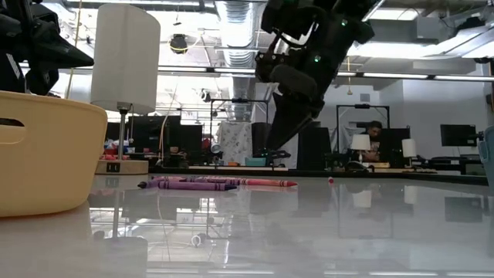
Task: Sort crayons
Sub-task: Put the red crayon into the blue bin
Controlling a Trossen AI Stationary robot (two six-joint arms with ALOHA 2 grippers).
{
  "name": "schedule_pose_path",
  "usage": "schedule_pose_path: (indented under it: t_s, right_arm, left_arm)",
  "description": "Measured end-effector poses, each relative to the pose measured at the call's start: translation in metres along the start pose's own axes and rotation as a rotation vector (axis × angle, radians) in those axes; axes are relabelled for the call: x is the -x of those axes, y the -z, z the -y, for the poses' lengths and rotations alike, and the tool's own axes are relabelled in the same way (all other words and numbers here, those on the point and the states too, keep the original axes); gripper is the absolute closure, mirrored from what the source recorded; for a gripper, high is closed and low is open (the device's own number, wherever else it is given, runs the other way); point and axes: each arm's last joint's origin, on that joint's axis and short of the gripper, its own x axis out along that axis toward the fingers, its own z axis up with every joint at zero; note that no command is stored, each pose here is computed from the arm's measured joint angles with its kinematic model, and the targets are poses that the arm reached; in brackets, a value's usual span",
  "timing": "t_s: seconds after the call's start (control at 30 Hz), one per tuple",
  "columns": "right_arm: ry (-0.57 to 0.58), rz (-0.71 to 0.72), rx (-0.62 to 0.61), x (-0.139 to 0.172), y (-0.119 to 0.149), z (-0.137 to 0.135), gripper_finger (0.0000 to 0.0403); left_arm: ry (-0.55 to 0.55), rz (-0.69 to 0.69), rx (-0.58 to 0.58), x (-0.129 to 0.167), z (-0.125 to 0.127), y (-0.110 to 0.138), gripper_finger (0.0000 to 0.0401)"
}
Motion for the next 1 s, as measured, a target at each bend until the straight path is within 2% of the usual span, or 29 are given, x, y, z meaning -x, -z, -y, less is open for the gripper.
schedule_pose_path:
  t_s: [0.13, 0.27, 0.37, 0.6, 0.77, 0.87, 1.0]
  right_arm:
    - [0.004, 0.005, 0.012, -0.003, 0.004, 0.001, 0.0294]
    - [0.058, 0.017, 0.020, -0.009, 0.004, 0.001, 0.0294]
    - [0.063, 0.024, 0.032, -0.022, 0.004, 0.001, 0.0294]
    - [0.077, -0.064, 0.050, -0.048, 0.018, 0.000, 0.0294]
    - [0.083, -0.083, 0.054, -0.053, 0.020, 0.000, 0.0297]
    - [0.082, -0.094, 0.056, -0.052, 0.021, 0.000, 0.0313]
    - [0.085, -0.111, 0.060, -0.052, 0.023, 0.000, 0.0360]
  left_arm:
    - [0.000, 0.000, 0.000, 0.000, 0.000, 0.000, 0.0401]
    - [0.000, 0.000, -0.001, 0.000, 0.000, 0.000, 0.0401]
    - [0.000, 0.000, -0.001, 0.000, 0.000, 0.000, 0.0401]
    - [0.000, 0.000, -0.001, 0.000, 0.000, 0.000, 0.0401]
    - [0.000, 0.000, -0.001, 0.000, 0.000, 0.000, 0.0401]
    - [0.000, 0.000, -0.001, 0.000, 0.000, 0.000, 0.0401]
    - [0.000, 0.000, -0.001, 0.000, 0.000, 0.000, 0.0401]
